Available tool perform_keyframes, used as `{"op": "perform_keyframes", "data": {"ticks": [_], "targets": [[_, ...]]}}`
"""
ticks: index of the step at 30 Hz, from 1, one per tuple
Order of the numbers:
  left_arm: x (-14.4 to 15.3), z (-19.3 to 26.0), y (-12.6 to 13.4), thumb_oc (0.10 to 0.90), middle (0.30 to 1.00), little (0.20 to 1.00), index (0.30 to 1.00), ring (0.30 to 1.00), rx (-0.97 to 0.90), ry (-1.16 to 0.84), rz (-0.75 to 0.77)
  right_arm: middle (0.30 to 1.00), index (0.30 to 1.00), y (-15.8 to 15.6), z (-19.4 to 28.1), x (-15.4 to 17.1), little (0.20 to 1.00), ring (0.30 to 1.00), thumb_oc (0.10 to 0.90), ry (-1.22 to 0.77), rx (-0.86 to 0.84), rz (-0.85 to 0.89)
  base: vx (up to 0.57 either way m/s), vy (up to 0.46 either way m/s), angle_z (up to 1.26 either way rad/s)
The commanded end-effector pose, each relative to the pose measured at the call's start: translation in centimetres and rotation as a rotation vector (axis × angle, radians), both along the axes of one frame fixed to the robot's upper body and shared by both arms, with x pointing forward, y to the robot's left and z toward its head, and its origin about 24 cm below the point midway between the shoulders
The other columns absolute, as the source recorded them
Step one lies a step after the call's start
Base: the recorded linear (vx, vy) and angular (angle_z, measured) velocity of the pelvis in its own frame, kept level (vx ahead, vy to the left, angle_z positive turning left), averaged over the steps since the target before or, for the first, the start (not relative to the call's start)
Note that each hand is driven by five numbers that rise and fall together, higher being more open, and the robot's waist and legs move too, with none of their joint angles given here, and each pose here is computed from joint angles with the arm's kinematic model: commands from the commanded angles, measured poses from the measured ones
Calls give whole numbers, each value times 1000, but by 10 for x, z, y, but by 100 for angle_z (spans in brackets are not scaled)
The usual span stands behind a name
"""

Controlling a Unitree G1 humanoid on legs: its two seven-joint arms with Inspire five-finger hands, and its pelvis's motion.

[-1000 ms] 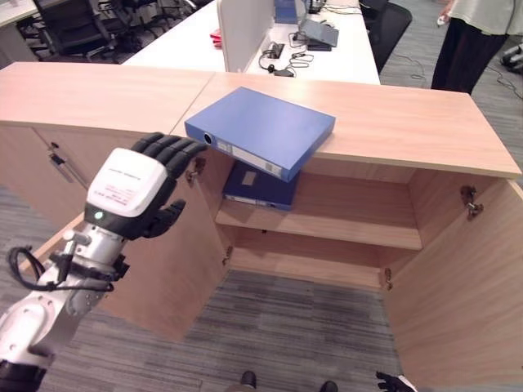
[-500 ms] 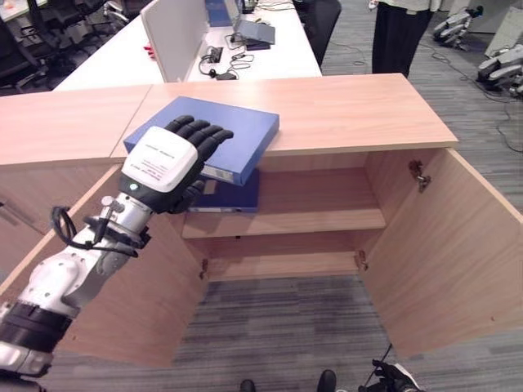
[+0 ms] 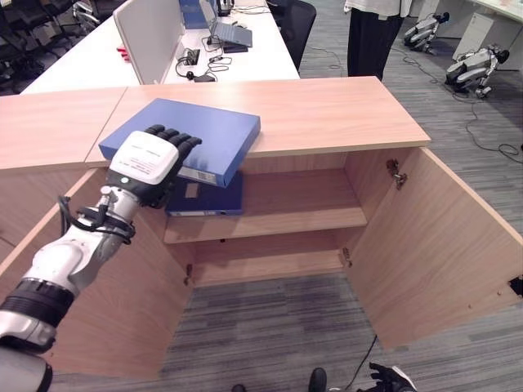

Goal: Put the empty folder in the office cabinet

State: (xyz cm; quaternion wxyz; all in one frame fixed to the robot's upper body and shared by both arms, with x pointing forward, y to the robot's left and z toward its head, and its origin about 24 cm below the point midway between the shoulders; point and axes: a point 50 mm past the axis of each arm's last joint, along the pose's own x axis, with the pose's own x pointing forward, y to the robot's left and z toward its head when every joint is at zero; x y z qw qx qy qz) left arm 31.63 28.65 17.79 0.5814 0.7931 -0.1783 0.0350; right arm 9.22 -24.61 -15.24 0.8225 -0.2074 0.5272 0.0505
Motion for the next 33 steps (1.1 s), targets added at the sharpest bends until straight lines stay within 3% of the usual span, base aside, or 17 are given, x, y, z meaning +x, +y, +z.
{"op": "perform_keyframes", "data": {"ticks": [1,15,28,29,30,33], "targets": [[6,90,17,800,900,900,900,900,2,-331,80,900,900,-6,4,9,900,900,800,-27,-7,-2,0,0,0],[12,87,33,800,900,900,900,900,21,-297,167,900,900,-3,4,10,900,900,800,-36,6,-17,0,0,0],[21,92,21,800,900,900,900,900,95,-274,135,900,900,-2,4,12,900,900,800,-39,1,-5,2,5,-2],[21,93,19,762,844,844,844,844,102,-275,128,900,900,-3,4,10,900,900,800,-35,-1,-6,0,0,0],[22,93,17,759,839,839,839,839,101,-272,121,900,900,-3,4,10,900,900,800,-33,-3,-8,0,0,0],[24,92,12,800,900,900,900,900,94,-274,102,900,900,-4,3,8,900,900,800,-22,-11,-8,0,0,0]]}}
